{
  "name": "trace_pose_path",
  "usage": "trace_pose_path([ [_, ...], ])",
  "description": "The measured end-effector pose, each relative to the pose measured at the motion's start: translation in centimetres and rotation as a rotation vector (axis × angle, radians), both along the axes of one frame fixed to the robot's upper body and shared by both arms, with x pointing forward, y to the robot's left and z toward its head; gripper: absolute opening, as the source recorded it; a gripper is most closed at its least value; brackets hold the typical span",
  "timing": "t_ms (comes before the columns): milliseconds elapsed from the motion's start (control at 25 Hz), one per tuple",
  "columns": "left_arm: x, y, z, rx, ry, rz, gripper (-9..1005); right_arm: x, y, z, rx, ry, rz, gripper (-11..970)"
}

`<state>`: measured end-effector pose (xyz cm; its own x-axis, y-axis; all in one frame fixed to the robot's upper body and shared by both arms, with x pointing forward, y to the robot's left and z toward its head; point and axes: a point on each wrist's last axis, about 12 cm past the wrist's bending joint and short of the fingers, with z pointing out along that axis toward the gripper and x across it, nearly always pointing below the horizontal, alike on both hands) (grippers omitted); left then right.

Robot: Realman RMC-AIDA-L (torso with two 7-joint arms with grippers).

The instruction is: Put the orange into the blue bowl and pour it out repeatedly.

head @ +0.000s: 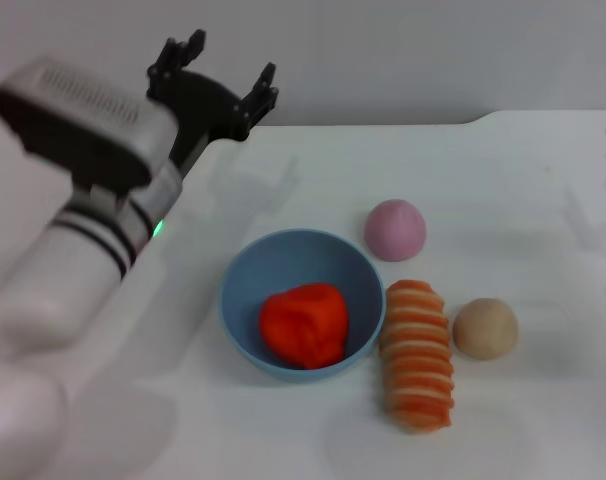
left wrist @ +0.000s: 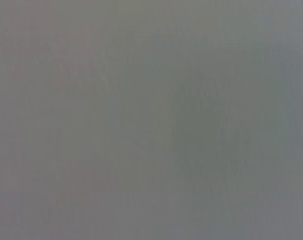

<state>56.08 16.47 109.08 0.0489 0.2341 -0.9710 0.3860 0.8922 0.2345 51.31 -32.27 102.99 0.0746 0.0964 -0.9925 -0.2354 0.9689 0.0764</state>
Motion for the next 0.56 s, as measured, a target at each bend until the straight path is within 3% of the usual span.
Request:
trace_pose_path([
  [40,-1.0,0.0,-1.1,-0.032,-0.025,0.012,808,-0.4,0.0,-0.3,0.001,-0.002,-0.037,610],
  [240,-2.2,-0.3,-2.3,-0.045,-0.032,0.004,808,-1.1,0.2,-0.8,-0.012,0.003,-0.053,610],
  [560,-2.8,-0.9,-2.6,-0.053,-0.024,-0.018,807,-1.5,0.6,-1.1,0.005,0.009,-0.051,610],
])
